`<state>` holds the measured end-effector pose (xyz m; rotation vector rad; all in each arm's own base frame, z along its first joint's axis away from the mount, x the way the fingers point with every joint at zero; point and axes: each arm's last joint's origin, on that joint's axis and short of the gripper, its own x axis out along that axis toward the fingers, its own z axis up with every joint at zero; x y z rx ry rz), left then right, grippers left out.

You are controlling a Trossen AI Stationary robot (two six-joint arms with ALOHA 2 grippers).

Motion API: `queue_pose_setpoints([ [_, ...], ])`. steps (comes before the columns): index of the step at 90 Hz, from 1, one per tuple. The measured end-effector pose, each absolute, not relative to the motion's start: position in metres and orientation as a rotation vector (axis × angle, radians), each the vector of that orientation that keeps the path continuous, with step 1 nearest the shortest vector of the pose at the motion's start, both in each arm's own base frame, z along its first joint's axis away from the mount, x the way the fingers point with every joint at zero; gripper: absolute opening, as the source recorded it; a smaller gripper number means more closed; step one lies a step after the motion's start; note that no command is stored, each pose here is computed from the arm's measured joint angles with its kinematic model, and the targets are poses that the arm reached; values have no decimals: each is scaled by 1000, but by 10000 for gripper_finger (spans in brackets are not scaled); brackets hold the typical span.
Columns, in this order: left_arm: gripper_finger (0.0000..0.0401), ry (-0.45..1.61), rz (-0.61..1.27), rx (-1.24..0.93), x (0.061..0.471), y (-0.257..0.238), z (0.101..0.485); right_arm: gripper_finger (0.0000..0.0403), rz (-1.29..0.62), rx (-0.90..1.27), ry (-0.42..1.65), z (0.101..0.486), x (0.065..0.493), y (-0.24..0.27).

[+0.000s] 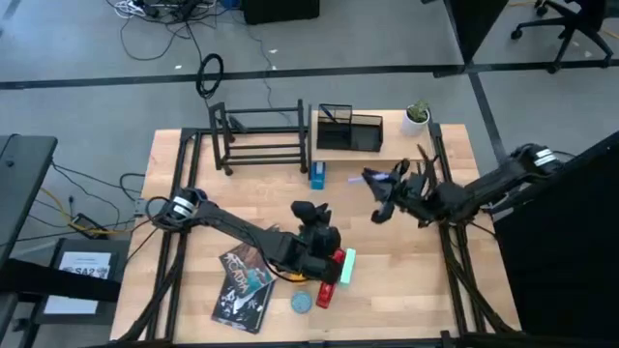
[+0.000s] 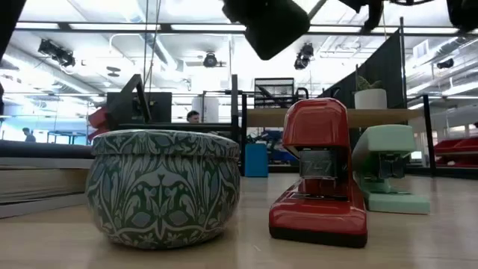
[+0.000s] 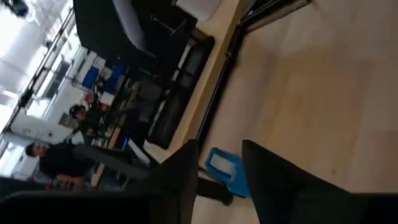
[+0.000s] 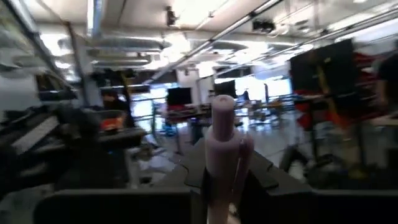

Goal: Stock shelves
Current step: Put the purple ballpen on the pen holder

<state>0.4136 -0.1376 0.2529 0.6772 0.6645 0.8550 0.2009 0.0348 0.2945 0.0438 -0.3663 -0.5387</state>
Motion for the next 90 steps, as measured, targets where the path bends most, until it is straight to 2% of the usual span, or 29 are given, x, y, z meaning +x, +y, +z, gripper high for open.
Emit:
queue_pose_setpoints([
  [12,111,657,847,643,413,-139,252,18,-575,-81,-270,331,211,14],
  [22,111,666,821,612,414,-139,251,18,-609,-163,-104,363,228,-13],
  [33,111,669,813,597,414,-139,251,18,-630,-208,73,383,247,-51],
  [45,111,661,804,549,414,-140,250,18,-601,-190,144,398,257,-104],
  [57,111,689,747,510,415,-141,249,18,-609,-131,216,393,258,-156],
  [69,111,697,719,460,415,-141,247,19,-585,-17,287,370,253,-199],
  [90,111,697,717,455,415,-142,247,27,-553,115,344,343,253,-229],
])
